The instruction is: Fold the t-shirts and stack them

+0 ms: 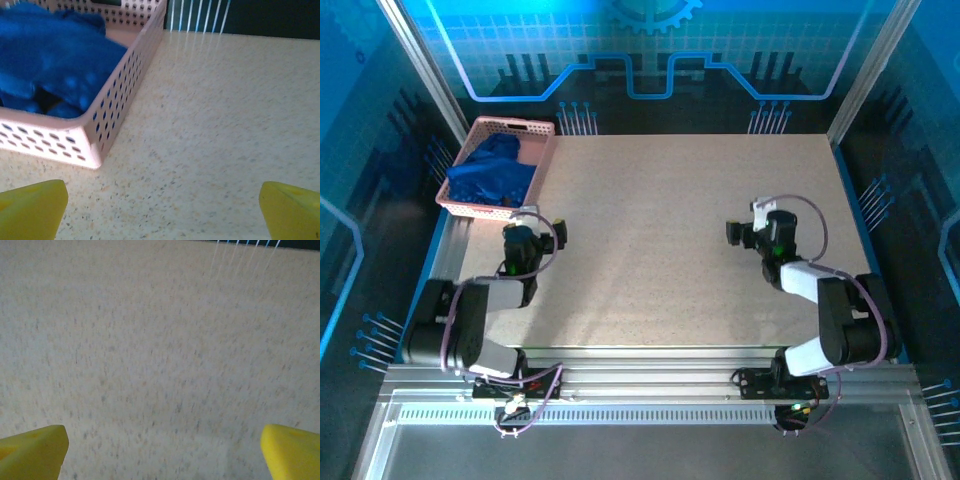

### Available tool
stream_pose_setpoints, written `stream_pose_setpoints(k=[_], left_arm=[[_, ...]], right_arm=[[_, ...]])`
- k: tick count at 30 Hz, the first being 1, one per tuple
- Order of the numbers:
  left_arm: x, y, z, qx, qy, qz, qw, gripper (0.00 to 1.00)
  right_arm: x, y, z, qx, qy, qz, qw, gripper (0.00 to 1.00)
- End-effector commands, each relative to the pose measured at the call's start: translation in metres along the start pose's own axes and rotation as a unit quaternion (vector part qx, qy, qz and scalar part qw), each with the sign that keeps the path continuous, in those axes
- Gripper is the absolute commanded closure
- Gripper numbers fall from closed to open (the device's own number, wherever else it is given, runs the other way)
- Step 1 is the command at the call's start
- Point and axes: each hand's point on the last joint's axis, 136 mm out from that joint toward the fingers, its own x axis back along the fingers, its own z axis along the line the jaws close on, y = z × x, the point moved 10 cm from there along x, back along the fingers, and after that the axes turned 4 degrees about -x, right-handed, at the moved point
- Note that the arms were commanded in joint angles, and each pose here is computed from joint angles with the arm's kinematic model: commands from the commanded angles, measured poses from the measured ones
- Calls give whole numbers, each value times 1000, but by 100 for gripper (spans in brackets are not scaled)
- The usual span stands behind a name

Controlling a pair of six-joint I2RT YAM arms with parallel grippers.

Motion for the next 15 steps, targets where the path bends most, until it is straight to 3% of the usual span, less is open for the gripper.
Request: stream_pose_setpoints(k=[1, 4, 8, 11, 15], left_arm=[[32, 50, -3, 3, -17, -24, 1000, 1], [65, 77, -7, 36, -46, -28, 998, 1], [101, 102, -11, 76, -66, 8, 995, 1], [114, 131, -3, 95, -25, 78, 992, 1], [97, 174, 9, 90, 21, 204, 975, 1]], right_arm=[[35, 39, 7, 7, -6, 0, 1000, 0], [59, 57, 17, -1, 47, -9, 999, 0], [86, 73, 40, -4, 104, 35, 994, 0], [100, 87, 55, -28, 144, 76, 986, 0], [106, 96, 81, -29, 214, 125, 968, 0]])
